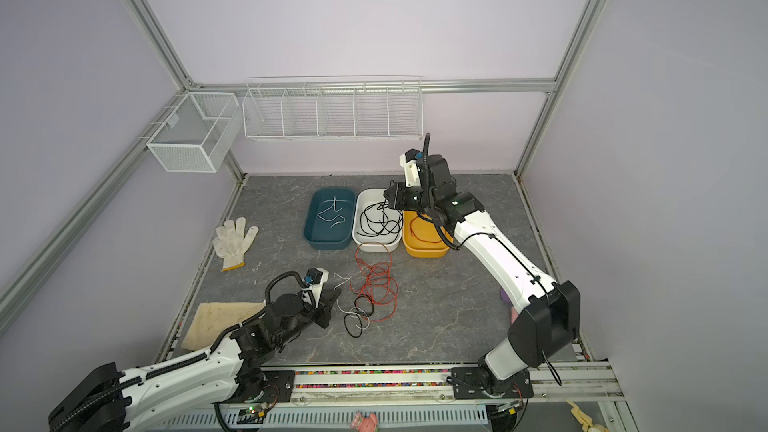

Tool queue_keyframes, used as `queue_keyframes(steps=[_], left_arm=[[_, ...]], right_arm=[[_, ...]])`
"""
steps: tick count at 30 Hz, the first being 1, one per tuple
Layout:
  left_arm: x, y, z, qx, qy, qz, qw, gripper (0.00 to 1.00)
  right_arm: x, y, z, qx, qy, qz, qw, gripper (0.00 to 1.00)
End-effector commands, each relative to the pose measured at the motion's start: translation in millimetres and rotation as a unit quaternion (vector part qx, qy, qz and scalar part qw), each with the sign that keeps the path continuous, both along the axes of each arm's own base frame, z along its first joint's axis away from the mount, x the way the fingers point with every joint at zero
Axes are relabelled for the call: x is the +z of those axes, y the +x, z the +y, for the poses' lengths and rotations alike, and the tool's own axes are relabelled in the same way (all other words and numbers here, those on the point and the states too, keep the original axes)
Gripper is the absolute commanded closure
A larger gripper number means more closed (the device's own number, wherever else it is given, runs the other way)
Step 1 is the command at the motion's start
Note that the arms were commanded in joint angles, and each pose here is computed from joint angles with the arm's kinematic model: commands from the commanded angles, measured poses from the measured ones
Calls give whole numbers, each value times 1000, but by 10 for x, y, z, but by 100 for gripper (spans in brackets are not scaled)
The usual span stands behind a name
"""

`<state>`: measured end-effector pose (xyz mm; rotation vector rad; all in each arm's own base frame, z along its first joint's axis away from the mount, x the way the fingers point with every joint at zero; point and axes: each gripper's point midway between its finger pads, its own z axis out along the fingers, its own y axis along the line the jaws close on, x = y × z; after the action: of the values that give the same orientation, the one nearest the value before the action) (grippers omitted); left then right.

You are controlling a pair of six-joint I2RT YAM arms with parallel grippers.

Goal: Untangle the cables
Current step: 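Lower the black cable into the white tub with right while left holds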

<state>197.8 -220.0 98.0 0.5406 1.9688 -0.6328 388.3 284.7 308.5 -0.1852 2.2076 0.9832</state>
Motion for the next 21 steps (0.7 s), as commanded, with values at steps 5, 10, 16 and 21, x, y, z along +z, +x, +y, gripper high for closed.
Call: queue_keyframes(steps=[5,10,16,21], left_arm=[[-107,-48,-162,-48,30,4,998,100],[-119,-45,-184,-52,33,6,998,100],[-71,-48,-155,-48,25,-3,999,100],[-41,-46,-137,-44,20,-8,999,100]], right_arm=[[-175,254,222,13,20,33,999,93],[-459,400,264,4,10,60,998,94],[-790,527,326,9,-10,90,996,93],[-1012,613,330,10,-20,110,994,93]])
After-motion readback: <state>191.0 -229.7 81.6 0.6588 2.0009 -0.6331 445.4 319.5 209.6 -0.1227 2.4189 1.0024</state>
